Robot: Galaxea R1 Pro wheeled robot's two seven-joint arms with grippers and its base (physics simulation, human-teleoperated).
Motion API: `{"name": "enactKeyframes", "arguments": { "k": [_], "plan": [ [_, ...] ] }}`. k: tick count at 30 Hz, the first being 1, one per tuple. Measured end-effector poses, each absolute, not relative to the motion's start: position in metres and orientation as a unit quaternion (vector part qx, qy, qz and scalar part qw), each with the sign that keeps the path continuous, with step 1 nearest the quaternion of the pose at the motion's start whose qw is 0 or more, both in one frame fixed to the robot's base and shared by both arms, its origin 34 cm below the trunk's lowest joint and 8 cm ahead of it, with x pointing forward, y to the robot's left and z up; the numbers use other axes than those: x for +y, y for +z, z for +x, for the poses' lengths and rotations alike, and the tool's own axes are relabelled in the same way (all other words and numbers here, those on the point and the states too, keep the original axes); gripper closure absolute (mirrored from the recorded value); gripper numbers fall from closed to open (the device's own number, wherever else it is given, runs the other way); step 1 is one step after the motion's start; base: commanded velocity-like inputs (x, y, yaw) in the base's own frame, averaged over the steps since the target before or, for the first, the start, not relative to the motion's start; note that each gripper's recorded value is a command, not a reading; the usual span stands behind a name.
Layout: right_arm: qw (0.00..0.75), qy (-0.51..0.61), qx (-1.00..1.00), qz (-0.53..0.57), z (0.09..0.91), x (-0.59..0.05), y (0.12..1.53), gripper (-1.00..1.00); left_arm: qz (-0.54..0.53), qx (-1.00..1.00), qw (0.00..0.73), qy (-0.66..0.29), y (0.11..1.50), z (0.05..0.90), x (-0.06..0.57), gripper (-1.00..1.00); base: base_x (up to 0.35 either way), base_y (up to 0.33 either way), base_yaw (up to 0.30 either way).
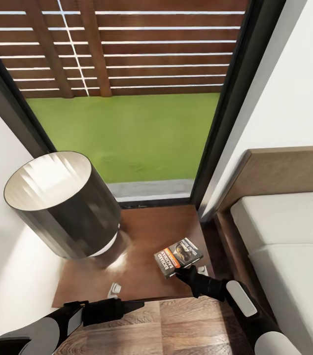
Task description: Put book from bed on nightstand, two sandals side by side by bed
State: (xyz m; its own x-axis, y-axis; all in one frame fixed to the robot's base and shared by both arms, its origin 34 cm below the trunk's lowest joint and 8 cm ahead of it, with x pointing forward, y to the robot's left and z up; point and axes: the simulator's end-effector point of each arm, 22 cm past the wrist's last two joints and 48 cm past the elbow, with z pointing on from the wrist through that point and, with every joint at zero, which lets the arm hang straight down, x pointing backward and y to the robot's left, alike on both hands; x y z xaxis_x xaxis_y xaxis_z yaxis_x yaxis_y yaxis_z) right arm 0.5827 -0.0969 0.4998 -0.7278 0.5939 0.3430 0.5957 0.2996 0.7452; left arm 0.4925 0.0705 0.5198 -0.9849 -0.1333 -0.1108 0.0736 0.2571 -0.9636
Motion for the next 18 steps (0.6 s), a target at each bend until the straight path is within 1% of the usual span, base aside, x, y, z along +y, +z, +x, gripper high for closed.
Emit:
{"name": "enactKeyframes", "arguments": {
  "k": [18],
  "plan": [
    [0.001, -0.463, -0.806, -0.369, 0.581, -0.097, 0.485, 1.0, -0.019, 0.788, 0.086, -0.609, 0.505, 0.491, 0.071, -1.0, 0.0, 0.0, 0.0]
  ]
}}
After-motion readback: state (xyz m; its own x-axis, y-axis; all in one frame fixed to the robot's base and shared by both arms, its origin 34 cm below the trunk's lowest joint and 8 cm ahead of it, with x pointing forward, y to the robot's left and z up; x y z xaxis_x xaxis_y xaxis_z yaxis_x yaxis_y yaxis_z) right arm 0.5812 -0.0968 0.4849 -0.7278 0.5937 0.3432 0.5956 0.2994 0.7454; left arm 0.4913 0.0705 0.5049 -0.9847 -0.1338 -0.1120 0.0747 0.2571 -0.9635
